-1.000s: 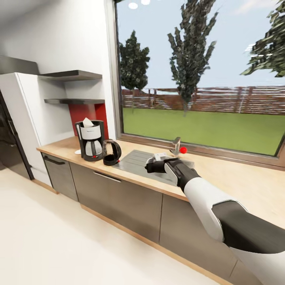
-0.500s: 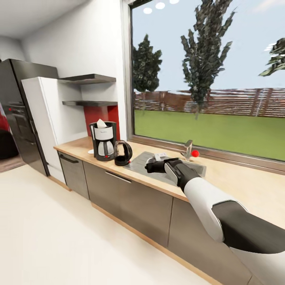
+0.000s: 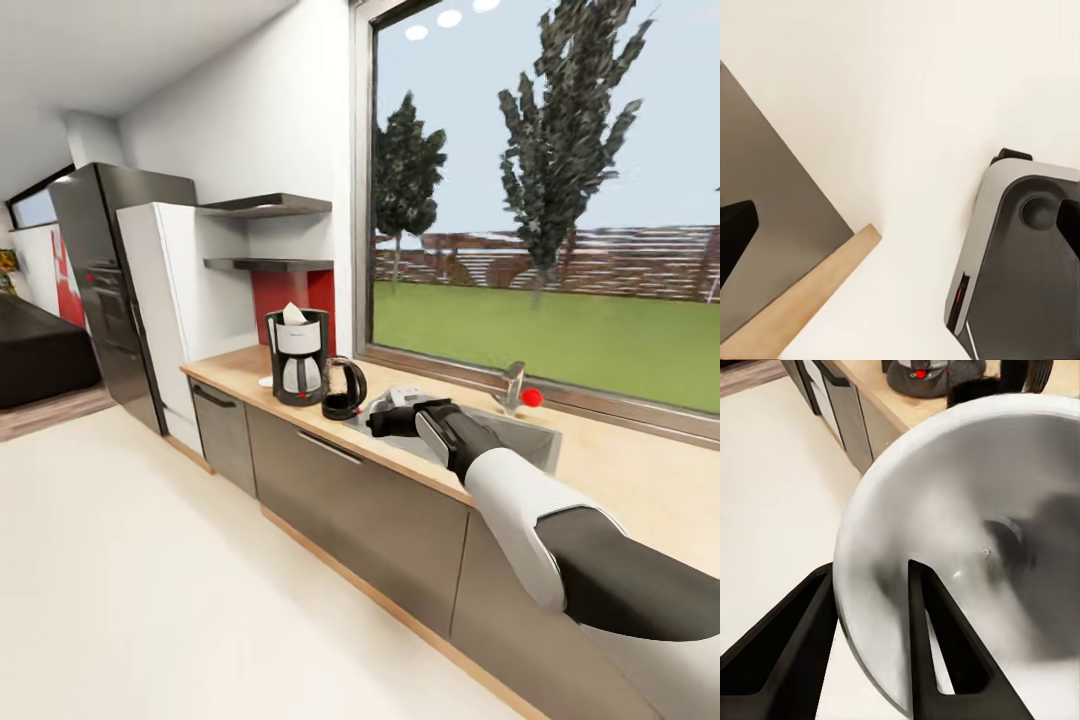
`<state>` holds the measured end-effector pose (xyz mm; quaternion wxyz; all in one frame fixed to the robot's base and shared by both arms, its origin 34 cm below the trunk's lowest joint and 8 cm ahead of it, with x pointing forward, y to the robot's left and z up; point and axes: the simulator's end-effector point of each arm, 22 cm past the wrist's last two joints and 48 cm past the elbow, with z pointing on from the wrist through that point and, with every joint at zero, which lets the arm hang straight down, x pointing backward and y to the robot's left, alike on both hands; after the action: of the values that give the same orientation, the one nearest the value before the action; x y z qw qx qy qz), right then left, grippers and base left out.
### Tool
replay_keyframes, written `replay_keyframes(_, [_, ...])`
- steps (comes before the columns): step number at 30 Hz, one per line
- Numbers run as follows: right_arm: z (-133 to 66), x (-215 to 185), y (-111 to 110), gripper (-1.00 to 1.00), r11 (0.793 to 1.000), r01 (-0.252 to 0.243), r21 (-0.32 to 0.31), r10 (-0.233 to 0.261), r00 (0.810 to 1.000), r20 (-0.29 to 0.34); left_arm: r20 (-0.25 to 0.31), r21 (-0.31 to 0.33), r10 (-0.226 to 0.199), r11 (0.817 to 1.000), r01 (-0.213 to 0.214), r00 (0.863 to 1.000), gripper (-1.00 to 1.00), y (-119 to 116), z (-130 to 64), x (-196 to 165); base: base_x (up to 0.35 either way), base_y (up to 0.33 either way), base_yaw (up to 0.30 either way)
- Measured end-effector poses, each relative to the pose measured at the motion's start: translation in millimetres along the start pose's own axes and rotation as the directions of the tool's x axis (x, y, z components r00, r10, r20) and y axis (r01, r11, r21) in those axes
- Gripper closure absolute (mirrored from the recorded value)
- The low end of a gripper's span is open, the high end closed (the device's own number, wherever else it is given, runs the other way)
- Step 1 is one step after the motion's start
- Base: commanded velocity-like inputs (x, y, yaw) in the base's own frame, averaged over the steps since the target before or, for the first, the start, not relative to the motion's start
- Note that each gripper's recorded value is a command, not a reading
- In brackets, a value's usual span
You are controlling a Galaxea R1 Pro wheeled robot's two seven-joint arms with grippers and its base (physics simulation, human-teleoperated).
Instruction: Set up a coffee station on the kitchen countertop: keep the coffee maker on the countertop, move the bottle of coffee from the kitchen shelf to the counter next to the coffee maker, place a paper coffee filter on top of the coffee maker, put the saucer next to the coffee maker with the coffee cup on the saucer, and place the electric kettle next to the coffee maker.
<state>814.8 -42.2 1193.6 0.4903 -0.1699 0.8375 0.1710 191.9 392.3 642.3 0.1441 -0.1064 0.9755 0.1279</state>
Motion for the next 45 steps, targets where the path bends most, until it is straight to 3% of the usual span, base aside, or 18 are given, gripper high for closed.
replay_keyframes(16, [0.1, 0.6, 0.0, 1.0, 1.0, 0.0, 0.0, 0.0, 1.0, -0.001, 0.006, 0.002, -0.001, 1.0, 0.001, 1.0, -1.0, -1.4, -0.2, -1.0, 0.0, 0.0, 0.27])
replay_keyframes(36, [-0.1, 0.0, 0.1, 1.0, 1.0, 0.0, -0.001, 0.0, 1.0, 0.0, 0.006, 0.002, -0.001, 1.0, 0.001, 1.0, -1.0, -1.4, -0.2, -0.7, 0.0, 0.0, 0.019])
replay_keyframes(45, [-1.3, -1.5, 0.6, 1.0, 1.0, 0.001, 0.0, -0.001, 1.0, 0.002, 0.011, 0.002, -0.002, 1.0, 0.002, 1.0, -1.0, -1.5, -0.1, -2.6, 0.0, 0.0, 0.219])
